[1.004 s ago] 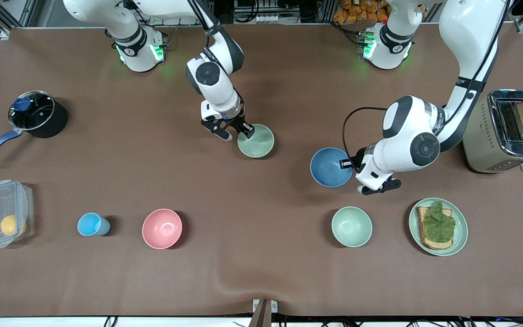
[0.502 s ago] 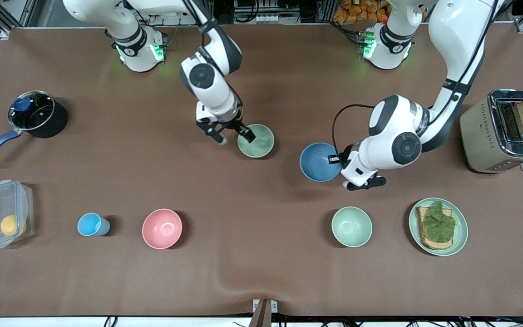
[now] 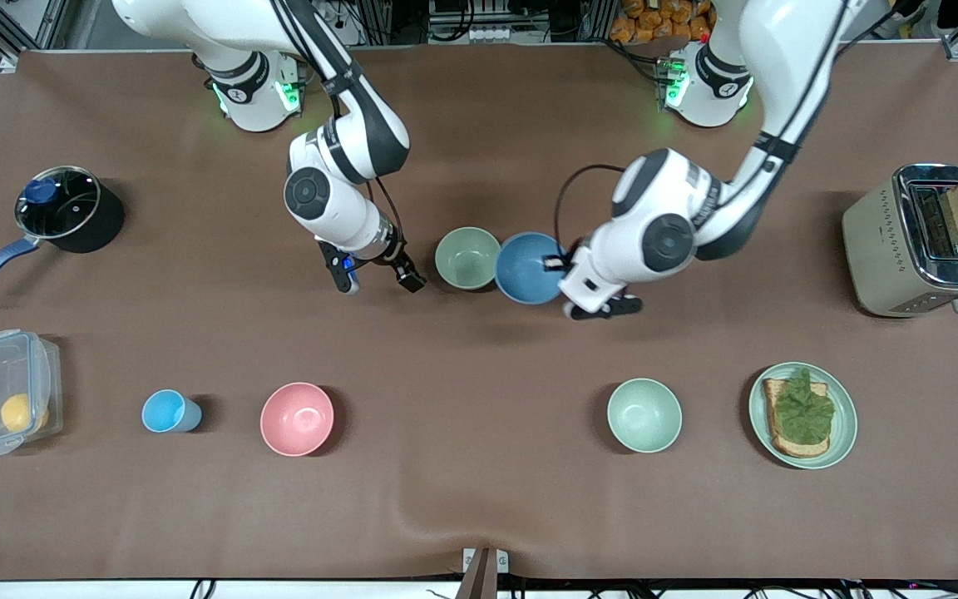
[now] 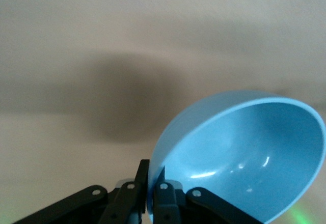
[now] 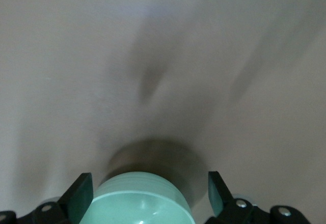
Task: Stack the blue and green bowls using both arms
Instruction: 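Lower the blue bowl into the green bowl held by the right gripper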
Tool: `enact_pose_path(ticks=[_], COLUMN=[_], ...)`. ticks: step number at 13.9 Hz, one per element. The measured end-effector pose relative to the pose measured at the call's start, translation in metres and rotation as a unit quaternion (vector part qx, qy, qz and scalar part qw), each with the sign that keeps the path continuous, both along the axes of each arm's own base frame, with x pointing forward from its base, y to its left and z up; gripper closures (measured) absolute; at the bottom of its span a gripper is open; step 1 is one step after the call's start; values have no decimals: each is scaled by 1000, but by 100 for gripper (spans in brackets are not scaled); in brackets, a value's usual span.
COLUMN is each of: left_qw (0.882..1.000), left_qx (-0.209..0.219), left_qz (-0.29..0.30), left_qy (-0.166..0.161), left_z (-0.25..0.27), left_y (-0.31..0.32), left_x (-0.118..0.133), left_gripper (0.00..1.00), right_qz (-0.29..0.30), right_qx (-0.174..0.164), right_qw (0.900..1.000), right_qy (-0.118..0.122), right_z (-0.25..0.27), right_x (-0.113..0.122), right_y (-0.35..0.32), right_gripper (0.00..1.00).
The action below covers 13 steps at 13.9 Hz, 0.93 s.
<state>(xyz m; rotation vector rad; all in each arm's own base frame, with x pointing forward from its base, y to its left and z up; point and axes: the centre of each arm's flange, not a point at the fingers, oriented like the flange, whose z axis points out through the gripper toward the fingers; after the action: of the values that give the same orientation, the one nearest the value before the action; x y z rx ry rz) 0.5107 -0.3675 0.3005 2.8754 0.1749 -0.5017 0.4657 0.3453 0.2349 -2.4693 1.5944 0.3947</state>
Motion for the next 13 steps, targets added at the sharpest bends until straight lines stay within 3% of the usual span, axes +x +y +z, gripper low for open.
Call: enact_pose_path(ticks=[6, 9, 13], left_qw=[1000, 1000, 1000], left_qx=[-5, -8, -4], left_qz=[-15, -19, -22], left_qy=[11, 16, 15], left_z=[-21, -50, -69], left_y=[-76, -95, -97], left_x=[-42, -53, -53], left_gripper=[93, 93, 93], right_qz=[-73, -104, -99], right_qx=[-1, 25, 51], right_qw=[997, 994, 993], right_qy=[23, 31, 30], right_z=[-68, -69, -67], right_x=[0, 5, 6], right_y=[-6, -1, 0], right_gripper=[0, 0, 0])
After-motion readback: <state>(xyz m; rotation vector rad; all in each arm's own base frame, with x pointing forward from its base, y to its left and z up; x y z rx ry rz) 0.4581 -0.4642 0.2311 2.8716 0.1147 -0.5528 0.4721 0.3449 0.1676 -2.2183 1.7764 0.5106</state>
